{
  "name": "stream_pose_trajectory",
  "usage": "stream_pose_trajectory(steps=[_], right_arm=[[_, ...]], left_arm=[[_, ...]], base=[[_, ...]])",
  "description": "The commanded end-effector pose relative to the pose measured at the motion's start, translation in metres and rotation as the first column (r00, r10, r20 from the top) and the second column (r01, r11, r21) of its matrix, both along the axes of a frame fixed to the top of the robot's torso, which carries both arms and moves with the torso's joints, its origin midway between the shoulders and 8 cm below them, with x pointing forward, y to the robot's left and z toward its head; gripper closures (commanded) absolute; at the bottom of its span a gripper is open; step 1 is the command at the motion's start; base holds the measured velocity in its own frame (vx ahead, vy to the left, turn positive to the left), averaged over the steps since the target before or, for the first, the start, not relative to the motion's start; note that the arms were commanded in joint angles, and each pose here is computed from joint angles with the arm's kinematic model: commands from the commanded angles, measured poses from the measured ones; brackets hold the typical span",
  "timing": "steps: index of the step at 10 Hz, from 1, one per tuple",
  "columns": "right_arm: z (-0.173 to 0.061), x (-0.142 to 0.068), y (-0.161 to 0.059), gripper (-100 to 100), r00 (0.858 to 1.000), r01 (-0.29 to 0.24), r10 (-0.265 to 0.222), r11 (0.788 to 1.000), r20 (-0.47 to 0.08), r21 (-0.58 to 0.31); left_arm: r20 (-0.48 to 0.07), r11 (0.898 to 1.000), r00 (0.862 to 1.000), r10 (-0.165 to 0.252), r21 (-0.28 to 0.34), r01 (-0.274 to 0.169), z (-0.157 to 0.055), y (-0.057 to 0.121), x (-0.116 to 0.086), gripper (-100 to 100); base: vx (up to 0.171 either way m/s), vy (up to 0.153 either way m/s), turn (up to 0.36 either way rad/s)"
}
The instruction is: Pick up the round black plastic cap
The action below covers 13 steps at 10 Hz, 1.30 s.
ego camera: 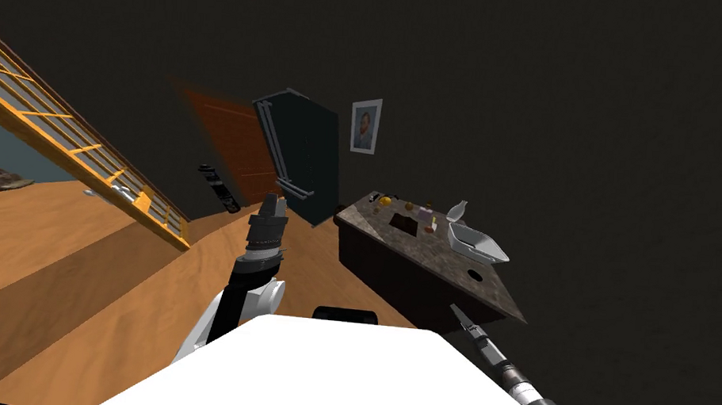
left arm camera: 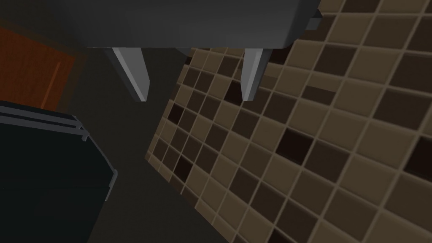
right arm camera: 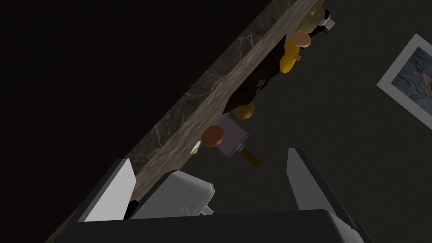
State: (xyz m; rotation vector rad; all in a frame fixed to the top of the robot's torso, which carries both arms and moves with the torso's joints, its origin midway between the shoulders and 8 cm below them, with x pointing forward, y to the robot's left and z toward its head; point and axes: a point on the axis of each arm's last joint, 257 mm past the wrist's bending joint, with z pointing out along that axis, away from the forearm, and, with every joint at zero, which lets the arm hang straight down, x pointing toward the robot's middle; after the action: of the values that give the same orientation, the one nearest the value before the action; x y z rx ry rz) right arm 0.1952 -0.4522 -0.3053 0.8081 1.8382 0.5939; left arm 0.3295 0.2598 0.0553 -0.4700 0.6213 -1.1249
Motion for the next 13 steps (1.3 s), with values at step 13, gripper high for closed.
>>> stream_pose_trajectory(steps=[13], right_arm=[[-0.047,-0.112,-0.129,-100,0.891,-0.171,0.015,0.937,-0.454,-0.304]], left_arm=[[0.000,1.000,1.000,0.000,0.000,0.000,0.000,0.000,0.000,0]], base=[[0.028,-0.016,0.099]])
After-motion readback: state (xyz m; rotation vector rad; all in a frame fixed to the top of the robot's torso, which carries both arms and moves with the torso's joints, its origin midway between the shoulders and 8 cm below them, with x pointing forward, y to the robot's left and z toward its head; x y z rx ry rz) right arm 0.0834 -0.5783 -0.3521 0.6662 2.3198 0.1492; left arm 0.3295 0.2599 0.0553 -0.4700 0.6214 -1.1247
